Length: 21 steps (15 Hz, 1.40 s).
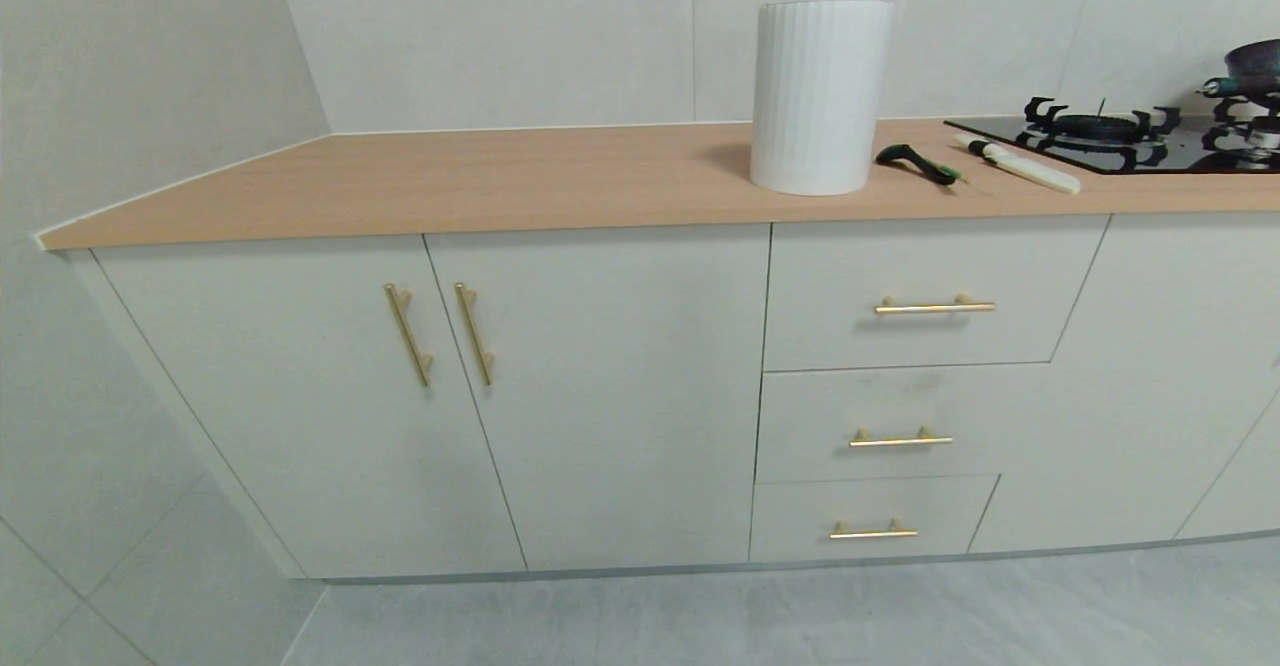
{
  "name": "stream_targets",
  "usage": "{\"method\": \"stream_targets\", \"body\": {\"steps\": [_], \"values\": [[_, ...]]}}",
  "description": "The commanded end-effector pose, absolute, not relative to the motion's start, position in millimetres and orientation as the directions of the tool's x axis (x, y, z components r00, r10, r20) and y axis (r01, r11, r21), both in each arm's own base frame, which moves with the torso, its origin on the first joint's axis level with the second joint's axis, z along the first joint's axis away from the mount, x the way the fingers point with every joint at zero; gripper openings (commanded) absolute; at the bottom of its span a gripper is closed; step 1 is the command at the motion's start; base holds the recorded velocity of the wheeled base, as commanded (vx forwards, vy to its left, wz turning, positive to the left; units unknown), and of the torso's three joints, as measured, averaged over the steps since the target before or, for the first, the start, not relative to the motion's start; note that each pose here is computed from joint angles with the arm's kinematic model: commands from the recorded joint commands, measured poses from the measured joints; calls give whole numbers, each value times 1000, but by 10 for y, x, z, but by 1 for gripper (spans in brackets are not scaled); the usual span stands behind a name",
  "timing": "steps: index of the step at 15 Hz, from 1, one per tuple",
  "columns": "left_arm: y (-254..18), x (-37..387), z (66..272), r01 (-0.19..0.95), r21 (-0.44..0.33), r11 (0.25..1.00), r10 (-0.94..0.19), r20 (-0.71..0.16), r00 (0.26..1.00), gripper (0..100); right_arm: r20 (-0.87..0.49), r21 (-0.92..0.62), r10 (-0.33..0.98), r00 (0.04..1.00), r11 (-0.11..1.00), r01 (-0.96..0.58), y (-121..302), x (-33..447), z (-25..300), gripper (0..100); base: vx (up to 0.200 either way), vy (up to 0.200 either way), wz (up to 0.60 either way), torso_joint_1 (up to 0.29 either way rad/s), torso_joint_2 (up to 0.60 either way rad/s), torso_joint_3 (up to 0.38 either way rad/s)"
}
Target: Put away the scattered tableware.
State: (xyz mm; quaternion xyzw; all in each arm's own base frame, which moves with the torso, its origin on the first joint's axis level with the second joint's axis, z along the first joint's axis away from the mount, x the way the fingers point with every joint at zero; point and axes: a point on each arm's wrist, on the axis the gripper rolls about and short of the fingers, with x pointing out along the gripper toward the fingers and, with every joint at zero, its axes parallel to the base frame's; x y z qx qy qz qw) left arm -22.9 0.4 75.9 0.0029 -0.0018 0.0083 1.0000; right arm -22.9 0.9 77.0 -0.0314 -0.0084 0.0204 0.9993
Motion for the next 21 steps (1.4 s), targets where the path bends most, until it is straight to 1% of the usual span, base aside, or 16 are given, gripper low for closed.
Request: {"method": "stream_targets", "body": {"steps": [1, 10, 21], "values": [[4, -228, 758, -17, 5, 1000, 17, 3, 1000, 100, 15, -63, 41, 999, 997, -40, 9, -228, 771, 100, 0, -200, 0, 7, -2, 2], [4, -228, 756, -17, 3, 1000, 17, 2, 1000, 100, 14, -65, 41, 999, 997, -40, 9, -227, 771, 100, 0, 0, 0, 0, 0, 0], [4, -228, 756, -17, 3, 1000, 17, 2, 1000, 100, 15, -62, 41, 999, 997, -40, 9, -228, 771, 100, 200, 0, 0, 1, 1, 1]]}}
